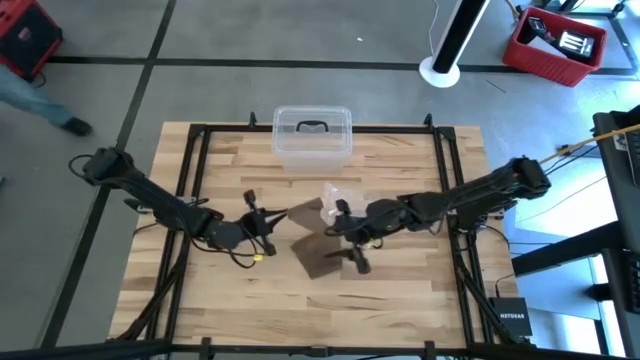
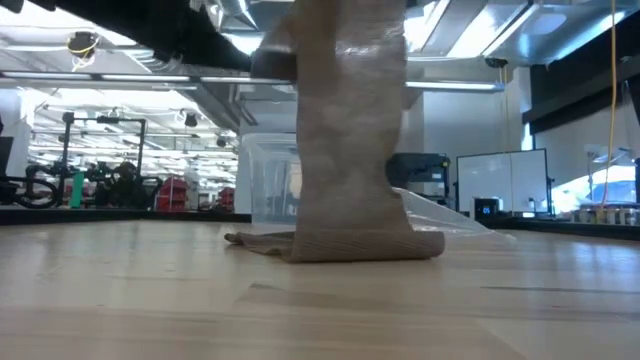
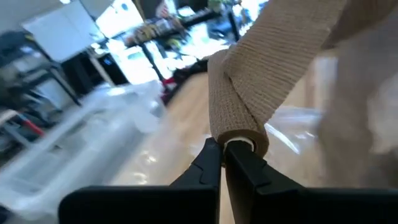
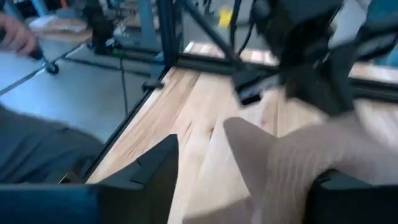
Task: Roll bandage
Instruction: Roll the brown bandage
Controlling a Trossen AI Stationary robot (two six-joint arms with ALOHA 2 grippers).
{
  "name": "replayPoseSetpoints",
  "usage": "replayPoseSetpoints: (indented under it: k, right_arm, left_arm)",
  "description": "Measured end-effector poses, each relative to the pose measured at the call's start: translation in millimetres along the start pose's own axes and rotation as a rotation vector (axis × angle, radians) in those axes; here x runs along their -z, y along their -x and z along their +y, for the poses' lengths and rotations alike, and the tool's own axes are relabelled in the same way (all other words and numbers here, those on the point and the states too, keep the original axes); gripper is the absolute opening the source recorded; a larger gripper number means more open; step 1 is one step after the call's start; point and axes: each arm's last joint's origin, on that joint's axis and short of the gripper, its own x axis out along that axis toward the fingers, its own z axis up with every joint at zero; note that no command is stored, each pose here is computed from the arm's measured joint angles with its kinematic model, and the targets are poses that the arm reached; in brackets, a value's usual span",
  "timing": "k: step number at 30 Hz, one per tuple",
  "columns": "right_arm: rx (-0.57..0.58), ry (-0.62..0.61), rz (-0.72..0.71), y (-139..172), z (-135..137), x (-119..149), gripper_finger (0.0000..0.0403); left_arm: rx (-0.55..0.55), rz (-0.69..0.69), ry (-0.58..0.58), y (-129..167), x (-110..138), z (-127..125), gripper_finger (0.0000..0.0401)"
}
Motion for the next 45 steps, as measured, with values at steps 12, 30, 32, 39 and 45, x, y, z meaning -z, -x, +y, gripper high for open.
replayPoseSetpoints:
  k: [12,30,32,39,45]
  right_arm:
    - [0.103,-0.004,0.325,59.6,0.5,13.9,0.0229]
    - [0.301,-0.122,-0.016,45.4,-42.8,127.5,0.0230]
    - [0.327,-0.130,-0.051,46.9,-42.6,131.0,0.0230]
    - [0.329,-0.146,-0.035,47.3,-42.2,134.4,0.0230]
    - [0.273,-0.200,0.038,44.3,-40.4,143.5,0.0230]
  left_arm:
    - [-0.030,-0.060,-0.151,5.2,-27.8,11.5,0.0000]
    - [0.178,-0.066,-0.143,-3.4,-25.8,10.6,0.0000]
    - [0.193,-0.042,-0.098,-5.8,-22.8,10.3,0.0000]
    - [0.200,0.007,0.009,-14.0,-15.8,8.8,0.0000]
    - [0.169,-0.062,0.007,-17.5,-24.0,14.2,0.0000]
